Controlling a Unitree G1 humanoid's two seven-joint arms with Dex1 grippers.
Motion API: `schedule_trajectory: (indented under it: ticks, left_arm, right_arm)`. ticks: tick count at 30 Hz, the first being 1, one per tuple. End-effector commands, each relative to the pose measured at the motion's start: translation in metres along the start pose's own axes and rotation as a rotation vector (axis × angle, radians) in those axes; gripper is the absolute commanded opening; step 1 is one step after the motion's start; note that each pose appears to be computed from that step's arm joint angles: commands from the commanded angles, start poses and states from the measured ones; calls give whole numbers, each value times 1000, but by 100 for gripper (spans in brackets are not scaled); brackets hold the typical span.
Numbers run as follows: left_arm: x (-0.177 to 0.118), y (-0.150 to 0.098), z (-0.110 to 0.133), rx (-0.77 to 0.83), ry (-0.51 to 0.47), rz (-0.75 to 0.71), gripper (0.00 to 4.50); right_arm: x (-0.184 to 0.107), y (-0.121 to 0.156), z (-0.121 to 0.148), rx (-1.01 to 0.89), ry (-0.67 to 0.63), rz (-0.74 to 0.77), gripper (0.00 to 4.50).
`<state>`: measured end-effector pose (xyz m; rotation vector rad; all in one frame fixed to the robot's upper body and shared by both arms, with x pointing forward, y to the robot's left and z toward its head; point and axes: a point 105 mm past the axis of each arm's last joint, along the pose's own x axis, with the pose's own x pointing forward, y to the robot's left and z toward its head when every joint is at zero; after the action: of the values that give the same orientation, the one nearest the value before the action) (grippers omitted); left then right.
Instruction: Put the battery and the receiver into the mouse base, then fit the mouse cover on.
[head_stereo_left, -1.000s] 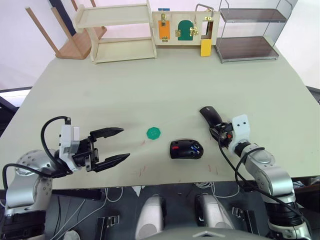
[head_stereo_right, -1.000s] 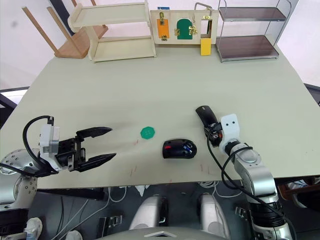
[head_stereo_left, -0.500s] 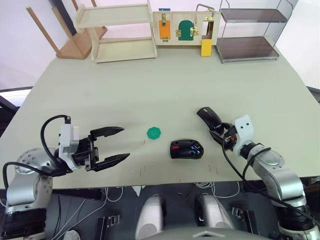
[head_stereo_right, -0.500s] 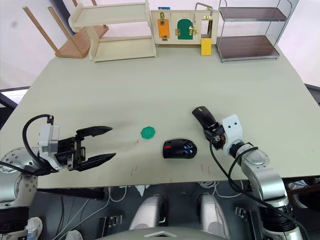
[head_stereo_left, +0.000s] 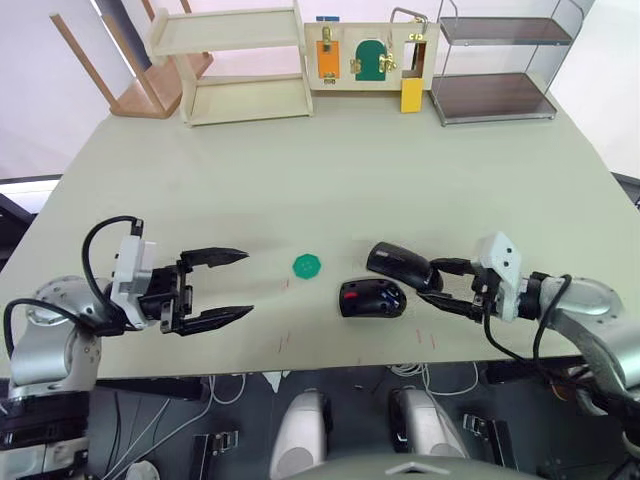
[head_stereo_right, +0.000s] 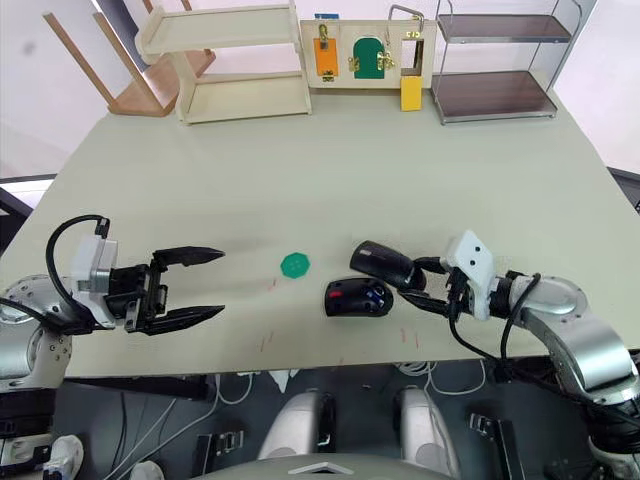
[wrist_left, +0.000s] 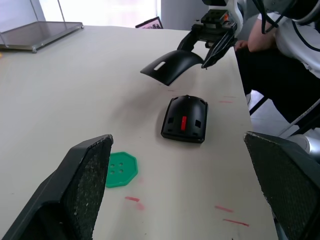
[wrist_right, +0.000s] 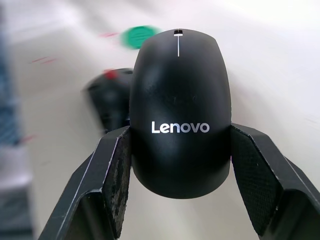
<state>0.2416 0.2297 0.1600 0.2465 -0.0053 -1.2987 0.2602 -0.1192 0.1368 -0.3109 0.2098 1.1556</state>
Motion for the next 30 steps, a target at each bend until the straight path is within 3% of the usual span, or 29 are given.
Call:
schedule_trajectory:
  ticks: [1, 16, 30]
  left_arm:
    - [0, -2, 9, 30, -6, -40, 450]
    - [-2, -9, 12, 9, 2, -105, 450]
    - [-2, -14, 13, 7, 8, -117, 450]
  right_arm:
    - [5, 7, 16, -65, -3, 91, 241]
    - [35, 18, 16, -261, 131, 272, 241]
    - [43, 7, 12, -287, 284, 302, 241]
